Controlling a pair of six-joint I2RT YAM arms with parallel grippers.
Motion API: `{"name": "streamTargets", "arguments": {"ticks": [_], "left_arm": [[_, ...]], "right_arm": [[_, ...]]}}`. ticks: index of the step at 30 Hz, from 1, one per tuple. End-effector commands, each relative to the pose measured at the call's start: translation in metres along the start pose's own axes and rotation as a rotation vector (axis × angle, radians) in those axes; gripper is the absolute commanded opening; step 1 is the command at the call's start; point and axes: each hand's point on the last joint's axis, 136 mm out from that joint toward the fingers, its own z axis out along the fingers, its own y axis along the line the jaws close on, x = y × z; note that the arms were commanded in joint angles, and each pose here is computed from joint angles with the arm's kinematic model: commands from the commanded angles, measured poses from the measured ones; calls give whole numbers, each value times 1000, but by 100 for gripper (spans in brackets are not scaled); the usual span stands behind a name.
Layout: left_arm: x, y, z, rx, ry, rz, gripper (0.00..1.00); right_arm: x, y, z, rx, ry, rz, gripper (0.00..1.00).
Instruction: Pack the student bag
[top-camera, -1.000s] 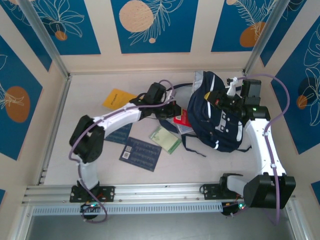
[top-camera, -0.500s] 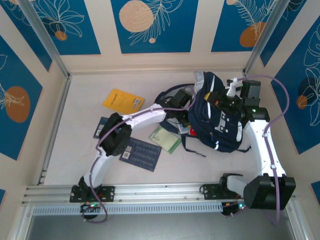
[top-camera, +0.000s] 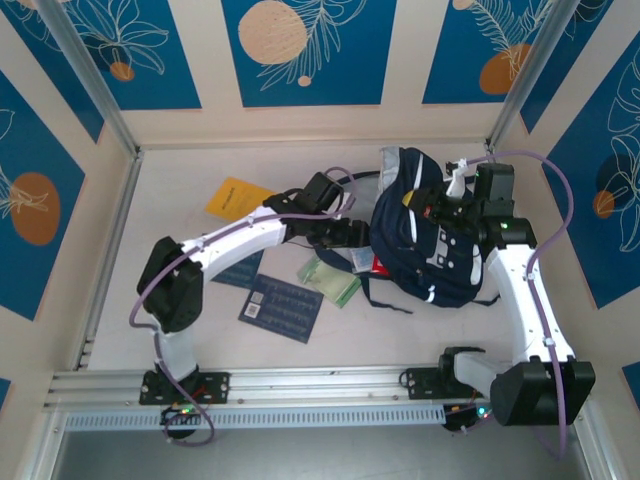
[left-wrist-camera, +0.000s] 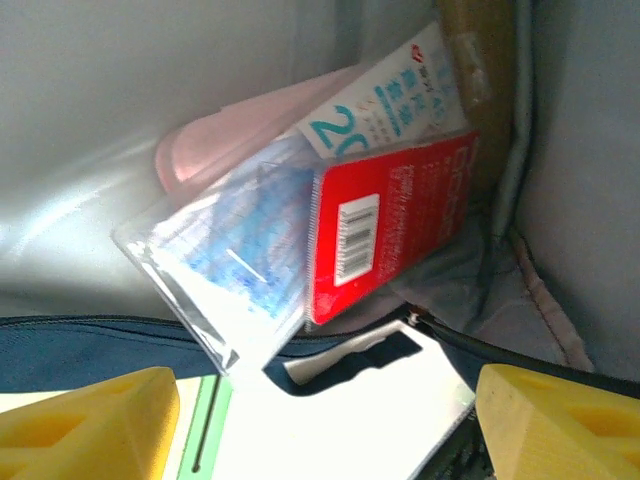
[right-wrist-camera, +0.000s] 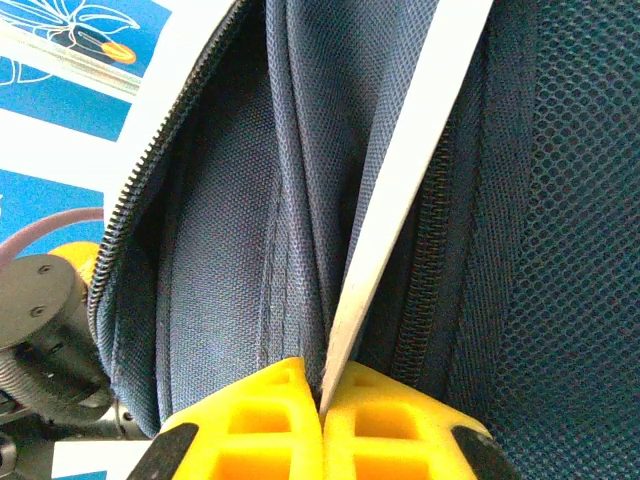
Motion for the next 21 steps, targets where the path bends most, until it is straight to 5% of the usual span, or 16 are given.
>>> {"name": "streamTargets", "arguments": {"ticks": [1, 9, 21], "left_arm": [[4, 27, 20, -77, 38, -2, 78], [-5, 33, 44, -107, 58, -27, 77], [-22, -26, 86, 95, 114, -56, 60]], "right_arm": [[-11, 41, -15, -131, -64, -141, 0], [-9, 41, -13, -142, -59, -136, 0], [-11, 37, -7, -162, -54, -106, 0]]}}
